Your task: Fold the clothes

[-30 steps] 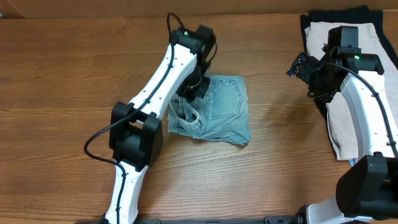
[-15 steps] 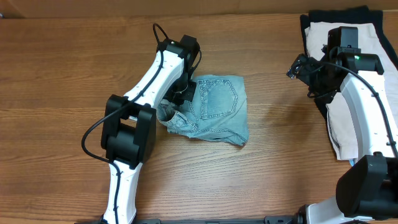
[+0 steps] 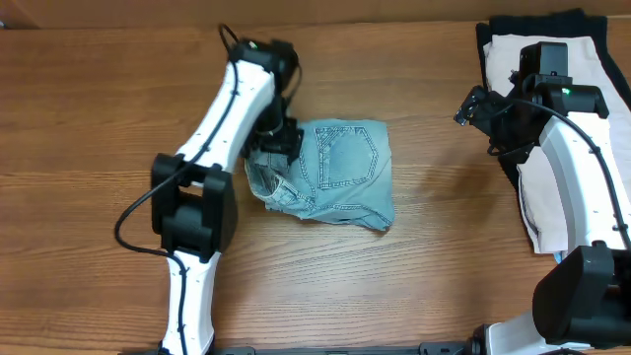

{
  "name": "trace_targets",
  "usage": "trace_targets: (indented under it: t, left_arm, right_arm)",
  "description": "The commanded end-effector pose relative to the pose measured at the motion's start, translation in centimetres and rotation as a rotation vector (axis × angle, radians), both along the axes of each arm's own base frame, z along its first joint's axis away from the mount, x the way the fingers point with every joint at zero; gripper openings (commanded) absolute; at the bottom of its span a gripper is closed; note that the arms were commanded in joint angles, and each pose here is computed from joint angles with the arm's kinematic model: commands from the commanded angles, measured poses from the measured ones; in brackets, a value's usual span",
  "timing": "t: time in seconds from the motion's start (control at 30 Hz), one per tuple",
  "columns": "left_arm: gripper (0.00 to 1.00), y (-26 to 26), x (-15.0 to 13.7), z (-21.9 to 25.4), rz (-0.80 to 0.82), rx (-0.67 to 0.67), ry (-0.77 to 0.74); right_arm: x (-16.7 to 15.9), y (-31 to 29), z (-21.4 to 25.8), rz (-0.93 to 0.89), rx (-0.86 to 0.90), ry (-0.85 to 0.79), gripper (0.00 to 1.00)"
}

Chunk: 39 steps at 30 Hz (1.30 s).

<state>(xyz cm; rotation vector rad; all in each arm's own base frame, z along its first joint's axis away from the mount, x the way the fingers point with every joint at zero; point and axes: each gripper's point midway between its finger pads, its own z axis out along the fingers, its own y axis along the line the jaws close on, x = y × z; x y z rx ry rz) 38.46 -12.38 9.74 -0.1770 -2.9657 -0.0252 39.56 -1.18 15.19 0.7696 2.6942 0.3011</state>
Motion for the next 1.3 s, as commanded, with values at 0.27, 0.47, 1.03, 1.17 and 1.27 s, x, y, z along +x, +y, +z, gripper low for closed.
trace_targets:
  t: [0.27, 0.47, 1.03, 1.17, 1.27]
  left_arm:
    - [0.94, 1.2, 0.8, 5.0, 0.046, -0.150, -0.060]
    - [0.93, 2.2, -3.0, 8.5, 0.057, -0.147, -0.096]
    - [1.00, 1.5, -3.5, -2.3, 0.215, -0.358, -0.203]
    - [1.00, 2.3, -2.3, -3.3, 0.237, -0.374, -0.258]
    - [1.00, 2.4, -1.8, -4.1, 0.236, -0.380, -0.285]
  right_arm:
    - [-0.1, -0.2, 0.0, 0.028, -0.022, 0.004, 1.00]
    - [-0.3, -0.3, 0.0, 0.045, -0.030, 0.008, 1.00]
    - [-0.5, -0.2, -0.1, 0.048, -0.030, 0.017, 1.00]
    - [-0.5, -0.1, -0.1, 0.051, -0.022, 0.018, 1.00]
    - [-0.6, 0.0, -0.1, 0.052, -0.019, 0.022, 1.00]
